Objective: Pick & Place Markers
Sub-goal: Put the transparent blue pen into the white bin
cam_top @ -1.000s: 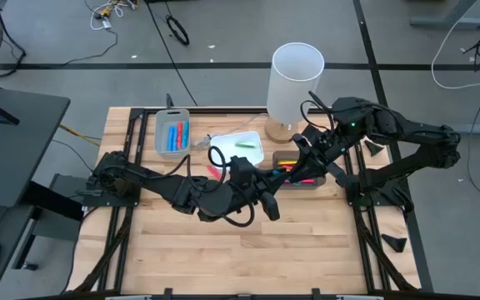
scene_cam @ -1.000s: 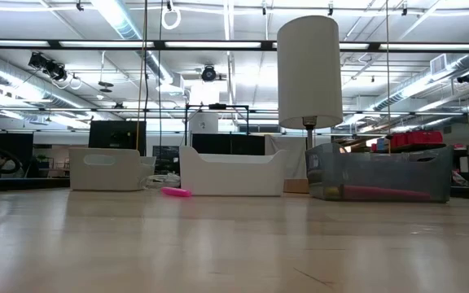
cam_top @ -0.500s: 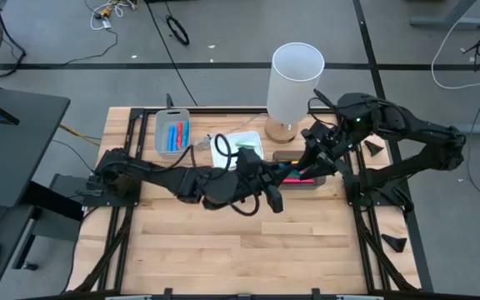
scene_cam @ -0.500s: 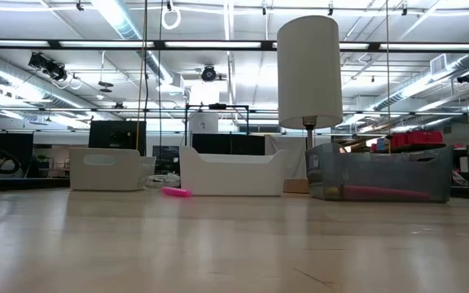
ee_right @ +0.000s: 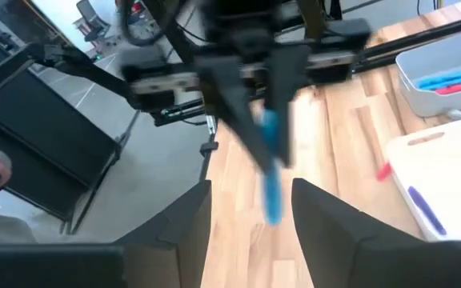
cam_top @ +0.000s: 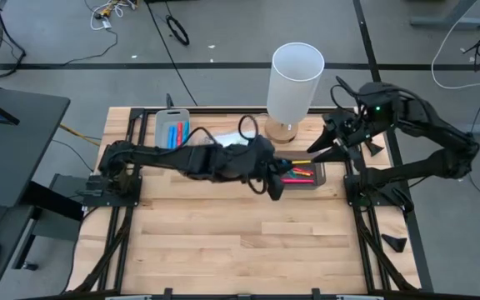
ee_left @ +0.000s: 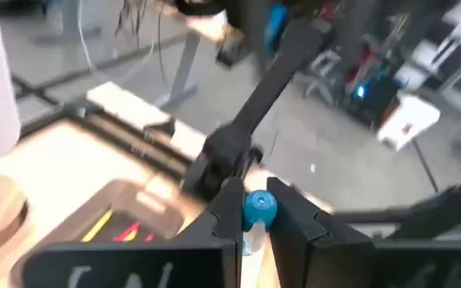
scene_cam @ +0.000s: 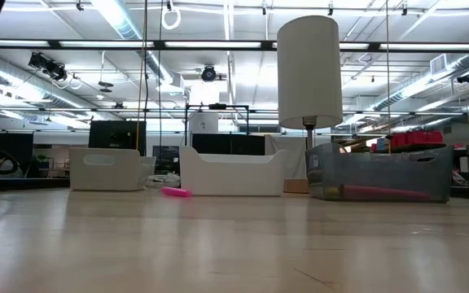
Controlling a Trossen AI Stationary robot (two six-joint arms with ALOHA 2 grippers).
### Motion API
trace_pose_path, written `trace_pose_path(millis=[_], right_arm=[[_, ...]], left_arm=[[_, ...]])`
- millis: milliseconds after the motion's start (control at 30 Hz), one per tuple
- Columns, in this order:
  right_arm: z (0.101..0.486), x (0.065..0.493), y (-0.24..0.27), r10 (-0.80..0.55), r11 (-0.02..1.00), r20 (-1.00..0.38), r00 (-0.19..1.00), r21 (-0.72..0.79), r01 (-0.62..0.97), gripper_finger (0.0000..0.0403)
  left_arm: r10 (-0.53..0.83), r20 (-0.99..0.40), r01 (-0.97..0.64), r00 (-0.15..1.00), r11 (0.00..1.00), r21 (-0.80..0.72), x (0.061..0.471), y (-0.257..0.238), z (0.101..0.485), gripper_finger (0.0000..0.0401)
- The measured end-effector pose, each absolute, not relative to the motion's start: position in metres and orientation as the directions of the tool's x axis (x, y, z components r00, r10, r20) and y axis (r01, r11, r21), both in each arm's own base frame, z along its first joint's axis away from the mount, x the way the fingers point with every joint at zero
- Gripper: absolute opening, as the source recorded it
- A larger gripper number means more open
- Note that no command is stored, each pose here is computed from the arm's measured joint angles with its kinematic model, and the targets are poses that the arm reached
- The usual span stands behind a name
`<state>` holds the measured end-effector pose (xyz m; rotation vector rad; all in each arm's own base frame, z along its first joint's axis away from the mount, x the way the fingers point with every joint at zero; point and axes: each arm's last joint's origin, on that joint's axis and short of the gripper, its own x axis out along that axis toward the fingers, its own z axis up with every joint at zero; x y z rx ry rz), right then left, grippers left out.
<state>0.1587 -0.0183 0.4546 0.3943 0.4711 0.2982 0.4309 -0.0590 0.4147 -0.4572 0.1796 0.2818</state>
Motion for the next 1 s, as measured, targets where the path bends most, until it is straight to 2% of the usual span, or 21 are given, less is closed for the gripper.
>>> trace_pose_path(millis=[200, 467, 767, 1000], right_arm=[[0.455, 0.154, -0.018, 0.364, 0.882, -0.382, 0.850, 0.434, -0.183, 0.0174], [0.455, 0.154, -0.018, 0.363, 0.883, -0.381, 0.850, 0.433, -0.183, 0.0169], [0.455, 0.154, -0.018, 0.363, 0.882, -0.381, 0.850, 0.435, -0.182, 0.0169], [0.455, 0.155, -0.019, 0.319, 0.903, -0.392, 0.863, 0.403, -0.150, 0.0169]], left_arm=[[0.137, -0.417, -0.313, 0.898, 0.866, -0.391, 0.430, -0.023, 0.398, 0.0040], [0.037, -0.661, -0.305, 0.750, 0.905, -0.296, 0.415, 0.025, 0.375, 0.0040], [-0.006, -0.883, -0.245, 0.470, 0.960, -0.137, 0.383, 0.061, 0.353, 0.0040], [0.005, -0.975, -0.204, 0.224, 0.978, -0.042, 0.357, 0.072, 0.344, 0.0040]])
